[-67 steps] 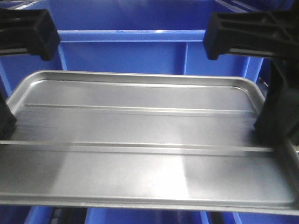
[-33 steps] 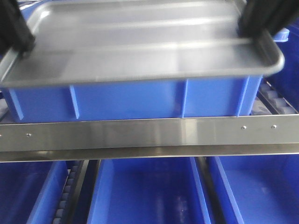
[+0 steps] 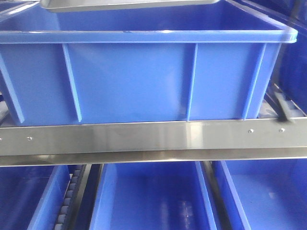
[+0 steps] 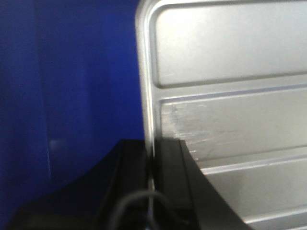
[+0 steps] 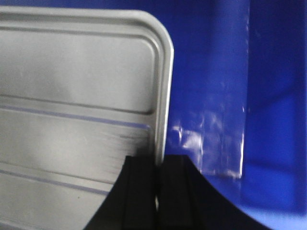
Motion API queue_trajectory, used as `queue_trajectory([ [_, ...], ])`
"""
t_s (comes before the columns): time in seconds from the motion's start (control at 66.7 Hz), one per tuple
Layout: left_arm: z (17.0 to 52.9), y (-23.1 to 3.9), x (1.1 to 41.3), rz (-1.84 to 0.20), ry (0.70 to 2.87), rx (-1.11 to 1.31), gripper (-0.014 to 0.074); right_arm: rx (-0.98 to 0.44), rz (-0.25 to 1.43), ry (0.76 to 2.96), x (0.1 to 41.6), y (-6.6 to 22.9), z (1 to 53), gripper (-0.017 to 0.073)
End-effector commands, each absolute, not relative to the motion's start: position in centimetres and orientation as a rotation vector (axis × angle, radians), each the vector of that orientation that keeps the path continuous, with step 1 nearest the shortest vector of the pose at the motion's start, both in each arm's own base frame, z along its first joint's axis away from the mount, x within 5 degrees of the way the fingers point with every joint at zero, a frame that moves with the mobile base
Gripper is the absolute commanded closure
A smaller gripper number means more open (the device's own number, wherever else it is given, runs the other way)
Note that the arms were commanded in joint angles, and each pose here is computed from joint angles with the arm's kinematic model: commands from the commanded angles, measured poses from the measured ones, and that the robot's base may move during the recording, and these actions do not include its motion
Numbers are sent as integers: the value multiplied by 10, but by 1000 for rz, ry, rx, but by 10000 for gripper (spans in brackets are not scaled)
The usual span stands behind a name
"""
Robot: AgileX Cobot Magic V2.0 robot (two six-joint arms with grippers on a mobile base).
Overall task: Grab silver tray and place in blue box
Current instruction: 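Lower the tray with both grippers into the blue bin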
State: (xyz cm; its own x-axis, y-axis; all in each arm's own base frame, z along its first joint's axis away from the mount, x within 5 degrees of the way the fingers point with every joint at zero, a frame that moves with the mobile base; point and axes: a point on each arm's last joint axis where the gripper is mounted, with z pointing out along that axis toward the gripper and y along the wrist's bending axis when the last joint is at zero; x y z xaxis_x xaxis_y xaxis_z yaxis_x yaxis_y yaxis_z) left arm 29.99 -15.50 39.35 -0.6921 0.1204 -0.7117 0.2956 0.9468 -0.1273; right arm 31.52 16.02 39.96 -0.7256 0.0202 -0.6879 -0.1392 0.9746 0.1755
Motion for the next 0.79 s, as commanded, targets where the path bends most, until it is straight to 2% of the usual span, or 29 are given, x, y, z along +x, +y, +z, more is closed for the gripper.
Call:
queue_trajectory([
  [0.0,433,-176,309,-618,2106,249,599,-101,617,2153,325,183,435,505],
  [0.285,408,-182,357,-592,2133,195,599,-53,604,2182,382,184,407,505],
  [0.42,394,-186,366,-583,2168,195,599,-52,594,2213,388,186,396,505],
  [0.779,383,-189,372,-576,2195,196,599,-45,593,2207,390,184,396,505],
])
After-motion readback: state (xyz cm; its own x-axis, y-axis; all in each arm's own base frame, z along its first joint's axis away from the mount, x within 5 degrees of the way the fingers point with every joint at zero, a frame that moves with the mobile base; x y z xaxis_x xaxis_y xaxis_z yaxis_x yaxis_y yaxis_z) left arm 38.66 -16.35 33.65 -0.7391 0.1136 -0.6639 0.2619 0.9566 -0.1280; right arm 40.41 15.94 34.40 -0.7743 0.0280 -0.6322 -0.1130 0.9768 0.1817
